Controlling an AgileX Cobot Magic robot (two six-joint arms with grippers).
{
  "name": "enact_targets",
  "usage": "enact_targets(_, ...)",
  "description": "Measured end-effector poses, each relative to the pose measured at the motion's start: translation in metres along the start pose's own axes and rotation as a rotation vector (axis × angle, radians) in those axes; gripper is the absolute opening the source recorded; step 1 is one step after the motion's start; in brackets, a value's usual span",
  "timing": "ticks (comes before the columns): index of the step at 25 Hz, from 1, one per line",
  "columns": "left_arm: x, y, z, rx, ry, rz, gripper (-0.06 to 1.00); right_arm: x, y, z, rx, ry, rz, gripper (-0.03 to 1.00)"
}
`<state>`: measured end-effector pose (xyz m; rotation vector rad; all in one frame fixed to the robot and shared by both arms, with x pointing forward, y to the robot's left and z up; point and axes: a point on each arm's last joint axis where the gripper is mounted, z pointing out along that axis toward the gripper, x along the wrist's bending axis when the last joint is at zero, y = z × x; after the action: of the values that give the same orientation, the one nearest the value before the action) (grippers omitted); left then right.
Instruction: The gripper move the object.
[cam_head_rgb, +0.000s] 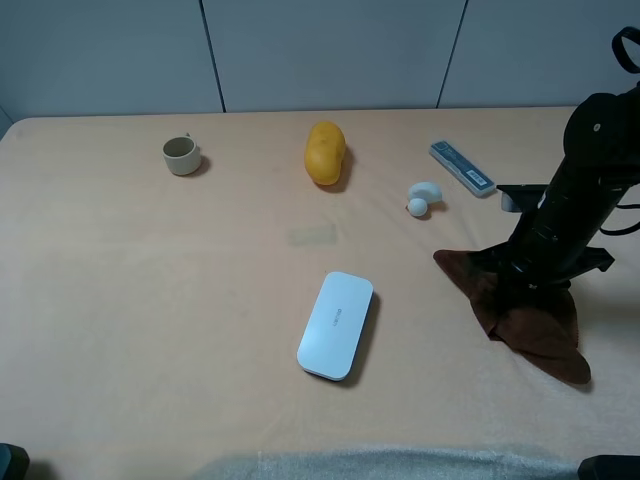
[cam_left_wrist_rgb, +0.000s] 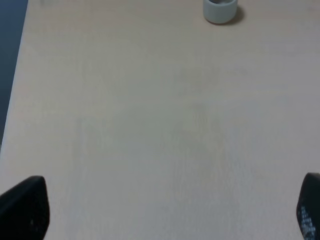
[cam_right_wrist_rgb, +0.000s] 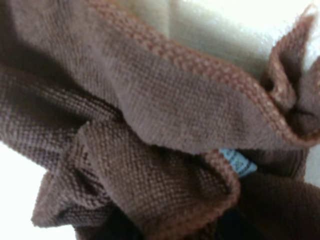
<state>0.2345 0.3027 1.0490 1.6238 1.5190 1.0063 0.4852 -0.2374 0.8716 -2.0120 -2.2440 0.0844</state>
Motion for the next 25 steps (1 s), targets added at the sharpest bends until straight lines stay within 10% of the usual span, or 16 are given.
enact_targets(25, 0.0, 0.0, 0.0, 0.0, 0.0, 0.0, 0.99, 0.006, -0.019, -0.074, -0.122, 0.04, 0.028, 0.13)
